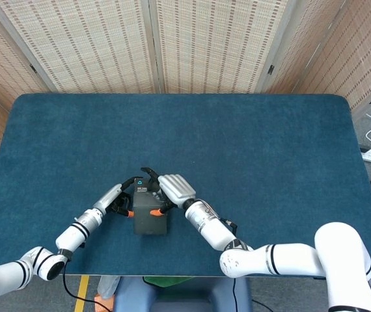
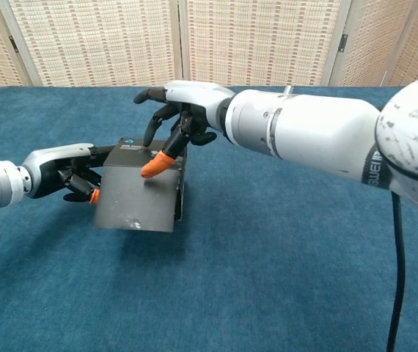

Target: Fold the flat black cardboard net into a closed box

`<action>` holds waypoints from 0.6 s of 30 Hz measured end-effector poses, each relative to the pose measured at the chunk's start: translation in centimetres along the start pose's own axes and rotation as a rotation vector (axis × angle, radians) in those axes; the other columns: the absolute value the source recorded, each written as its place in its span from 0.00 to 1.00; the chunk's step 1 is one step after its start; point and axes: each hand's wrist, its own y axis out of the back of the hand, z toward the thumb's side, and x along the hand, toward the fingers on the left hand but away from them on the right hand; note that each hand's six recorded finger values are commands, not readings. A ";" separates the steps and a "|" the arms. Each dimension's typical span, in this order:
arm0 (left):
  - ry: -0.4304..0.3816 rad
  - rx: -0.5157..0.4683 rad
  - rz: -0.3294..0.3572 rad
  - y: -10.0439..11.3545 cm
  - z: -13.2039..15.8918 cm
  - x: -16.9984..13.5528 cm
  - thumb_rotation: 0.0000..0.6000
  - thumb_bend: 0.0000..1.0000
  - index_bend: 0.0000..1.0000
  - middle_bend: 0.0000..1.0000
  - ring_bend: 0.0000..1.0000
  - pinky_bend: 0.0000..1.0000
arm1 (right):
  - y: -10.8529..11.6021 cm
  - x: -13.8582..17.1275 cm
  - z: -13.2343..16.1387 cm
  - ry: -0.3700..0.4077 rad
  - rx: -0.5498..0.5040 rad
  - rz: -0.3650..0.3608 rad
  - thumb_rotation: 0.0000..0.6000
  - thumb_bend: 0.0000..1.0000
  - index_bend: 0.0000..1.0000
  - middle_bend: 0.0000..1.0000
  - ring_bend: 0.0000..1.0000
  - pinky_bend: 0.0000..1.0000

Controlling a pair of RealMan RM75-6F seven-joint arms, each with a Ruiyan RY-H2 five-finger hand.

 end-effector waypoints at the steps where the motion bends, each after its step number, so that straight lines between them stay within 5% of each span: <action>1: 0.002 0.017 -0.002 0.0 -0.1 -0.1 1.00 0.23 0.03 0.09 0.69 0.96 | -0.1 0.0 -0.1 -0.002 0.006 0.000 1.00 0.00 0.07 0.33 0.66 1.00; 6: 0.011 0.133 -0.010 0.3 -0.4 -0.4 1.00 0.21 0.00 0.01 0.65 0.94 | -0.6 0.1 -0.4 -0.009 0.050 -0.009 1.00 0.00 0.07 0.34 0.66 1.00; 18: 0.033 0.468 0.039 2.6 -0.1 -1.5 1.00 0.21 0.00 0.00 0.64 0.93 | -1.3 0.0 -0.8 -0.007 0.150 -0.036 1.00 0.00 0.08 0.34 0.66 1.00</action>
